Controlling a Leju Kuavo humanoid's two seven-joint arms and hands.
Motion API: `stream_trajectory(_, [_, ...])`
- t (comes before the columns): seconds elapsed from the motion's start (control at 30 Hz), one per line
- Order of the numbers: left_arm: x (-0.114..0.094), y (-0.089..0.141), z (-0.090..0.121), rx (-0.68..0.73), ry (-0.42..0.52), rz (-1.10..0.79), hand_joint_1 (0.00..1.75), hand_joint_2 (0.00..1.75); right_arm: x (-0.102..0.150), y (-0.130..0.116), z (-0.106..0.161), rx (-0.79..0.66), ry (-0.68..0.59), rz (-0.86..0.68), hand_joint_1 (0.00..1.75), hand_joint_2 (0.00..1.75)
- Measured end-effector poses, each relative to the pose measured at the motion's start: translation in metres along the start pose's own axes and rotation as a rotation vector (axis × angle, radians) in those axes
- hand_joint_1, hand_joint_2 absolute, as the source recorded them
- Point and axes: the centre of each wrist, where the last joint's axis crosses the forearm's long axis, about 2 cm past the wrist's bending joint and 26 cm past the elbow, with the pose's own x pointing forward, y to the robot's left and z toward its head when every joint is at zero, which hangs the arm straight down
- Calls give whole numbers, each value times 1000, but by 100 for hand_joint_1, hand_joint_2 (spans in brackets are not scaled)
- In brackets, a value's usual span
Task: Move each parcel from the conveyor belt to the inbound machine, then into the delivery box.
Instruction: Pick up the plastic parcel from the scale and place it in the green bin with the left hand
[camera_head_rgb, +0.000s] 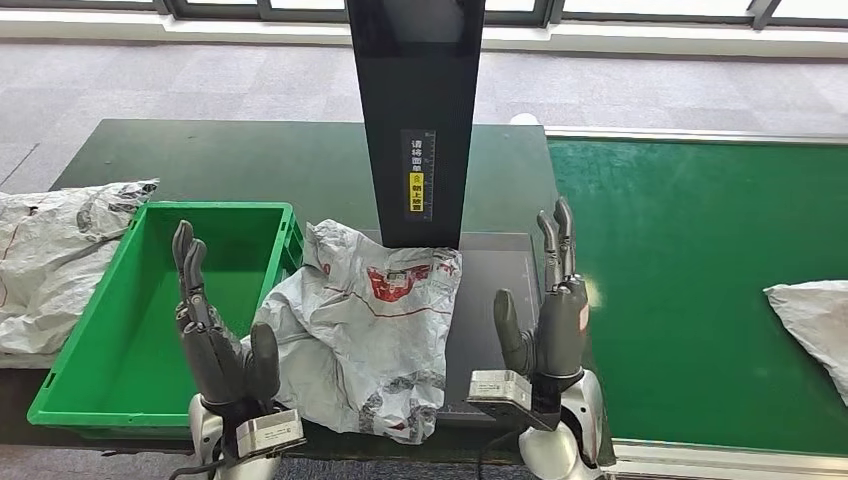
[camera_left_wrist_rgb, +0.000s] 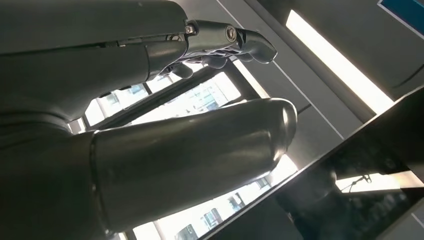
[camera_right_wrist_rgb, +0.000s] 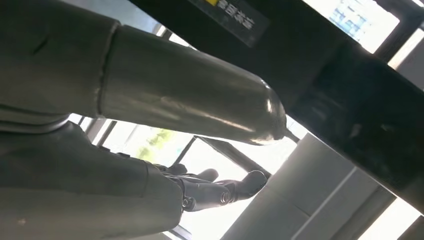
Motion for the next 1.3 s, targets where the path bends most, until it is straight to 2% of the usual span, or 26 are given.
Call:
stream_trajectory(0.13, [0,-3,3,-44,-7,-7,0,0,5,-10,-6,-35,-39,20,0,0])
stream_trajectory(0.2, [0,-8,3,-153,-23,-49,0,0,6,-15,-7,-58,-68,43,0,87])
stream_trajectory(0.27, [1,-18,5,-340,-46,-126,0,87,7,-20,-9,-91,-95,55,0,175])
stream_trajectory(0.33, [-1,-34,11,-561,-47,-206,0,175,6,-26,-13,-127,-118,53,0,175])
stream_trajectory(0.4, [-8,-52,18,-740,-40,-264,0,175,5,-31,-19,-156,-137,50,0,175])
stream_trajectory(0.47, [-17,-65,23,-828,-45,-287,0,175,5,-35,-24,-172,-154,52,0,175])
stream_trajectory(0.53, [-25,-73,26,-875,-49,-299,0,87,5,-38,-26,-180,-165,54,0,175])
stream_trajectory(0.6, [-30,-78,29,-918,-45,-313,0,87,6,-40,-27,-183,-174,57,0,175])
stream_trajectory(0.67, [-36,-82,30,-971,-26,-340,0,175,7,-42,-28,-186,-188,63,0,175])
stream_trajectory(0.83, [-56,-92,39,-1103,11,-395,0,175,16,-51,-28,-203,-215,87,0,175])
stream_trajectory(1.03, [-69,-94,54,-1198,34,-404,0,175,22,-57,-25,-215,-218,93,0,175])
stream_trajectory(1.3, [-74,-99,52,-1264,32,-402,0,175,25,-60,-20,-215,-216,96,0,175])
